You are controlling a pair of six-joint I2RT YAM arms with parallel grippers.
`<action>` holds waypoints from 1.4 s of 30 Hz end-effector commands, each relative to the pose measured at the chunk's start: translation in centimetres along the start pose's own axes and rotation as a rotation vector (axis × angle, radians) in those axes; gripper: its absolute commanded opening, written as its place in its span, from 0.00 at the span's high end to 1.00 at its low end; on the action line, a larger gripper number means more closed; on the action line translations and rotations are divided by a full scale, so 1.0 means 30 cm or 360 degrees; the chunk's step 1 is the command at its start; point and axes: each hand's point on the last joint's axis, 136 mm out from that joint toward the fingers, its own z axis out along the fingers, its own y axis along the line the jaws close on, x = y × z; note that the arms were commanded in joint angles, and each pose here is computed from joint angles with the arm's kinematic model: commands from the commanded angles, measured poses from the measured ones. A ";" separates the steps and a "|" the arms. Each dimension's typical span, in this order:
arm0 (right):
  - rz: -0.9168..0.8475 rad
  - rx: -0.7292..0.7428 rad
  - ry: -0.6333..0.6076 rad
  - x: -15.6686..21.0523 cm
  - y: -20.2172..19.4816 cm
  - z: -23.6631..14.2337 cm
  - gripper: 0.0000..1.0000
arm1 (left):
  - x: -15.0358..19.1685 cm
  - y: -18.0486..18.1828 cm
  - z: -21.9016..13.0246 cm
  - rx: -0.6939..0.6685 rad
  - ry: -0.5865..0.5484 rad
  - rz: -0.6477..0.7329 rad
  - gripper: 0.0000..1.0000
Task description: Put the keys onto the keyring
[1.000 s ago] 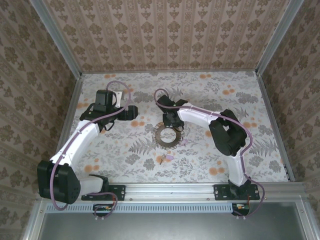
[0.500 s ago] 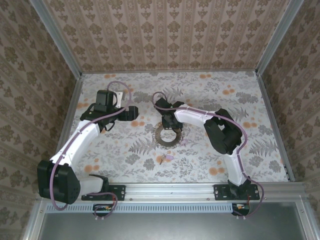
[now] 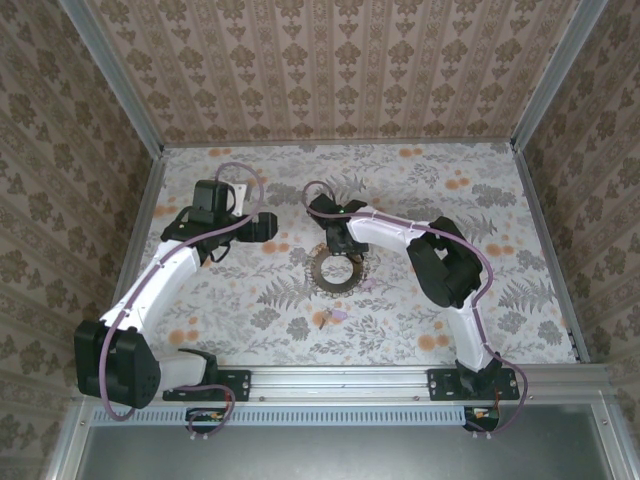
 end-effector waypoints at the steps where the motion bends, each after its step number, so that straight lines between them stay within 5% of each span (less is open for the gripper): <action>1: -0.0042 0.0061 -0.0026 -0.021 -0.010 -0.020 0.75 | 0.008 -0.002 -0.005 -0.0012 0.0022 0.0037 0.00; 11: -0.0031 -0.0086 -0.0060 -0.063 0.064 -0.057 0.80 | 0.007 0.004 -0.003 -0.0029 0.0026 0.0040 0.00; 26: -0.0080 0.0096 0.0015 -0.033 0.019 0.040 0.78 | 0.013 0.003 -0.008 -0.0054 0.0026 0.0051 0.00; 42: -0.0099 0.0174 -0.0053 -0.059 -0.032 -0.014 0.83 | 0.016 -0.002 -0.007 -0.0063 0.0030 0.0072 0.00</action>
